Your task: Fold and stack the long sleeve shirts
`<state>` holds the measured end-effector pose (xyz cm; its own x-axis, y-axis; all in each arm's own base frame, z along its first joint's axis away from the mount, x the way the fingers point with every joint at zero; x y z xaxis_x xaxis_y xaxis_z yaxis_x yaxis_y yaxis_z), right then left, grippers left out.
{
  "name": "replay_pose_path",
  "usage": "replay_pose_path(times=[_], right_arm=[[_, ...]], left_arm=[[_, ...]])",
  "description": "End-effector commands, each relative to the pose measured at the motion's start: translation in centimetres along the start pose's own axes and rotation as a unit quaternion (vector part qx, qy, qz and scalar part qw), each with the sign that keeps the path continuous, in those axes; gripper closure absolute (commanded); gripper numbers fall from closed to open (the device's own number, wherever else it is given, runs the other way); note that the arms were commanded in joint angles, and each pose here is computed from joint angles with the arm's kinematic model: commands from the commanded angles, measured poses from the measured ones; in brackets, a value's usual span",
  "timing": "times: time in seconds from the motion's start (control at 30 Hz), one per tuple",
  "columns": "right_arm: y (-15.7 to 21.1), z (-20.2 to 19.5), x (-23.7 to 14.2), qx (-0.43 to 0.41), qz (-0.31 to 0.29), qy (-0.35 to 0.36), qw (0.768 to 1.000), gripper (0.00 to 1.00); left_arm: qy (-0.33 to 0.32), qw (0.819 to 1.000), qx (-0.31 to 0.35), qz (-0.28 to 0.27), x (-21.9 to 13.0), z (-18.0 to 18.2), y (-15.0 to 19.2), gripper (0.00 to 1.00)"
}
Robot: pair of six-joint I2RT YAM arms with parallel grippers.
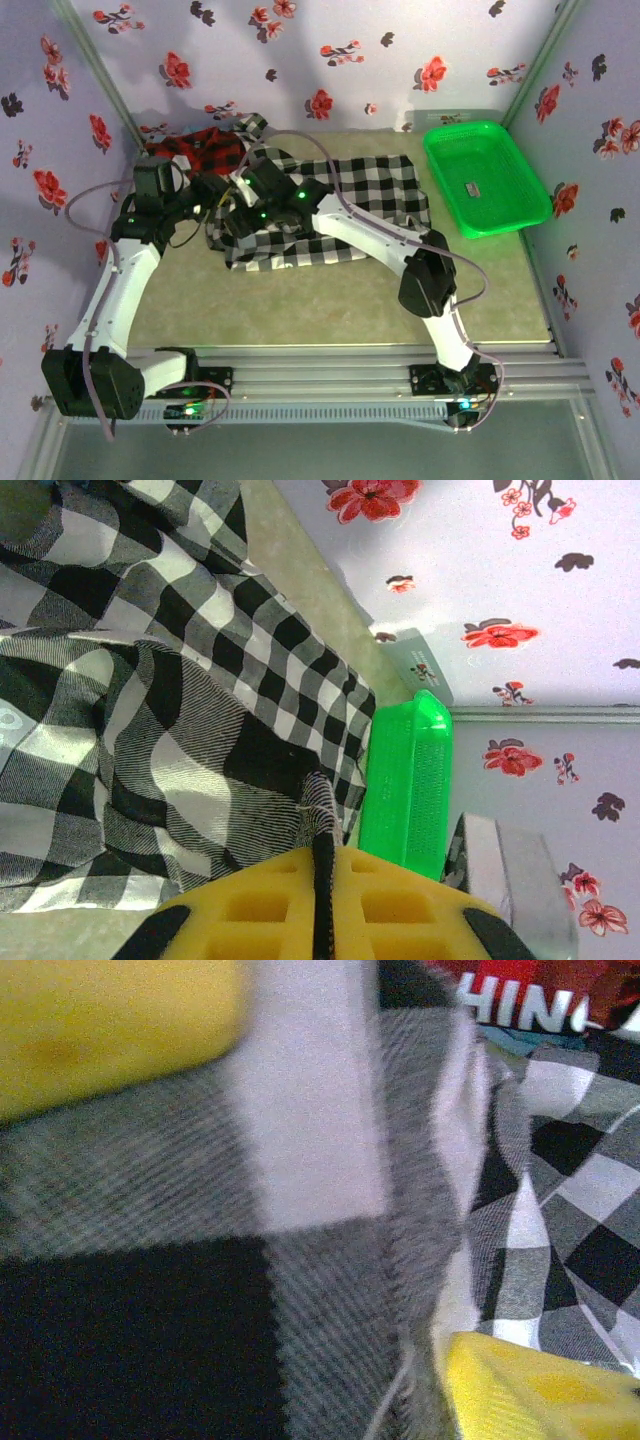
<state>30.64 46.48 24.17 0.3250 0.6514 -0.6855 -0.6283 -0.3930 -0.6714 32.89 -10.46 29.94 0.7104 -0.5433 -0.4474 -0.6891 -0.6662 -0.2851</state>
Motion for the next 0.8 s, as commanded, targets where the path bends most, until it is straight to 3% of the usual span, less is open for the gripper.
replay_pose_path(times=[0.0, 0.13, 0.27, 0.33, 0.47, 0.63, 0.77], right_arm=[[-1.7, -0.5, -0.6, -0.005, -0.02, -0.004, 1.0, 0.47], [-2.6, 0.0, -0.4, -0.001, -0.032, -0.04, 0.999, 0.66], [-3.5, -0.9, 0.0, 0.019, -0.041, -0.049, 0.998, 0.92], [-4.1, -1.4, 0.1, 0.027, -0.045, -0.044, 0.998, 1.0], [-5.4, -2.3, 0.0, 0.032, -0.064, -0.022, 0.997, 1.0], [-7.1, -3.8, -0.1, 0.038, -0.085, -0.01, 0.996, 1.0], [-8.7, -5.2, -0.3, 0.035, -0.106, 0.002, 0.994, 1.0]], left_arm=[[0.015, 1.0, 0.003, -0.002, -0.2, -0.6, 0.1, 0.89], [0.016, 1.0, -0.004, 0.006, 0.2, -0.1, 0.5, 0.89], [0.019, 1.0, -0.005, 0.005, 0.4, 0.4, 0.7, 0.88], [0.023, 1.0, -0.007, 0.002, 0.5, 0.4, 0.7, 0.81], [0.017, 0.999, -0.012, -0.024, -0.5, 0.8, -0.1, 0.39], [0.012, 0.997, -0.024, -0.07, -3.0, 1.5, -1.6, 0.38], [-0.001, 0.996, -0.018, -0.087, -4.6, 1.7, -1.7, 0.24]])
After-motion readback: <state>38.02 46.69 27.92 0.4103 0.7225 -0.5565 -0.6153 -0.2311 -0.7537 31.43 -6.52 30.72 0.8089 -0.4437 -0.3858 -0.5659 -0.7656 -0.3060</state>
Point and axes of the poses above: each hand's point on the last joint's axis, 136 mm out from that joint toward the fingers, its own x axis out along the fingers, its own z axis along the line the jaws close on, y = z × x, the point moved 3 cm from there along -x, back along the fingers, and after that the axes turned 3 degrees about x, right-handed, at the moved point
